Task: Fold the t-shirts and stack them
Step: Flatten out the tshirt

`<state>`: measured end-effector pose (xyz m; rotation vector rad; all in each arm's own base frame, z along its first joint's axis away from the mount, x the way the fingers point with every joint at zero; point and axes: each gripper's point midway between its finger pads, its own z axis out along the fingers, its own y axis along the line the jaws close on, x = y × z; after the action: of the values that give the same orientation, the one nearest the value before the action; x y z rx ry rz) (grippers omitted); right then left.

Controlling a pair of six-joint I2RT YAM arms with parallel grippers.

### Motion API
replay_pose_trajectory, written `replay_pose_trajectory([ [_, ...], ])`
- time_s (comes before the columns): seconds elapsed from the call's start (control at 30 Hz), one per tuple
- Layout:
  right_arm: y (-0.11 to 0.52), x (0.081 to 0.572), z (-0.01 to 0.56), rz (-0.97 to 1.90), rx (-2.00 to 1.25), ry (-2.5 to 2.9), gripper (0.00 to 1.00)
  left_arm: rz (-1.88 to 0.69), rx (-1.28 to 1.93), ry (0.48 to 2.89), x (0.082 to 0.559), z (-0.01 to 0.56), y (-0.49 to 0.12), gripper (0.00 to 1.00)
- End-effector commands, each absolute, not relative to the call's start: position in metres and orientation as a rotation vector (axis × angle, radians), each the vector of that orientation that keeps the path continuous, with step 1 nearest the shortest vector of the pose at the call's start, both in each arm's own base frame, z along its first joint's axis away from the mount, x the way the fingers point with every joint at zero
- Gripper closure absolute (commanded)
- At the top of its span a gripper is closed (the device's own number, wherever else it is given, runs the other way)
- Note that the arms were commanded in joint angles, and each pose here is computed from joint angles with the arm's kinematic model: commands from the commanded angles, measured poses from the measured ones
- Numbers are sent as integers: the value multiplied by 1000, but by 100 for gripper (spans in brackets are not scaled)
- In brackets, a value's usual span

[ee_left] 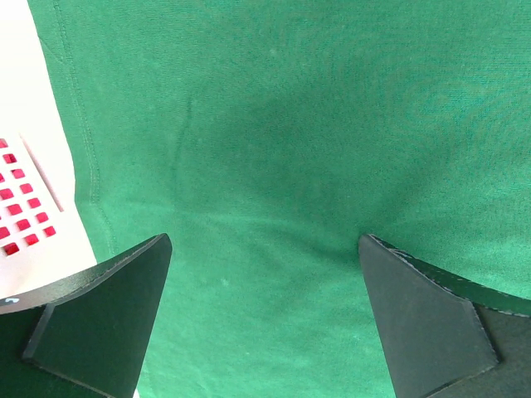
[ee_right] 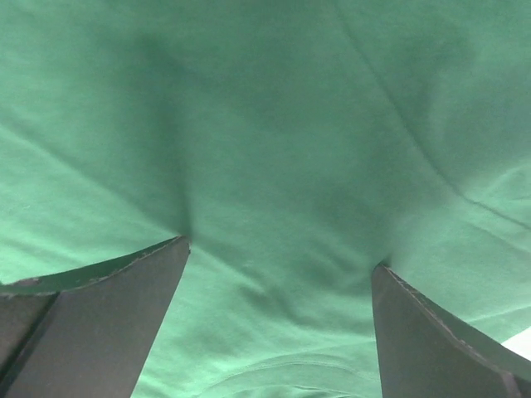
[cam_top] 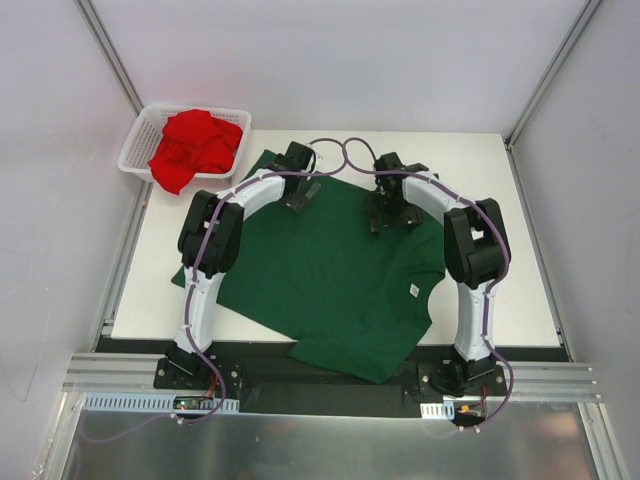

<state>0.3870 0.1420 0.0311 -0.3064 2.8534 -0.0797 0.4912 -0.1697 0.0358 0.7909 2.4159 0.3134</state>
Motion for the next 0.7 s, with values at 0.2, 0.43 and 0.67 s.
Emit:
replay_pose_trajectory([
  [0.2, 98, 407, 48, -484, -237, 2801, 3, 346, 890, 2579, 449, 0, -152, 2],
  [0.43, 90, 415, 43, -573, -259, 2791, 3, 335, 879, 2579, 450, 2, -153, 2],
  [0.67, 97, 426, 46, -513, -266, 2760, 3, 333, 879, 2582, 449, 2, -151, 2],
])
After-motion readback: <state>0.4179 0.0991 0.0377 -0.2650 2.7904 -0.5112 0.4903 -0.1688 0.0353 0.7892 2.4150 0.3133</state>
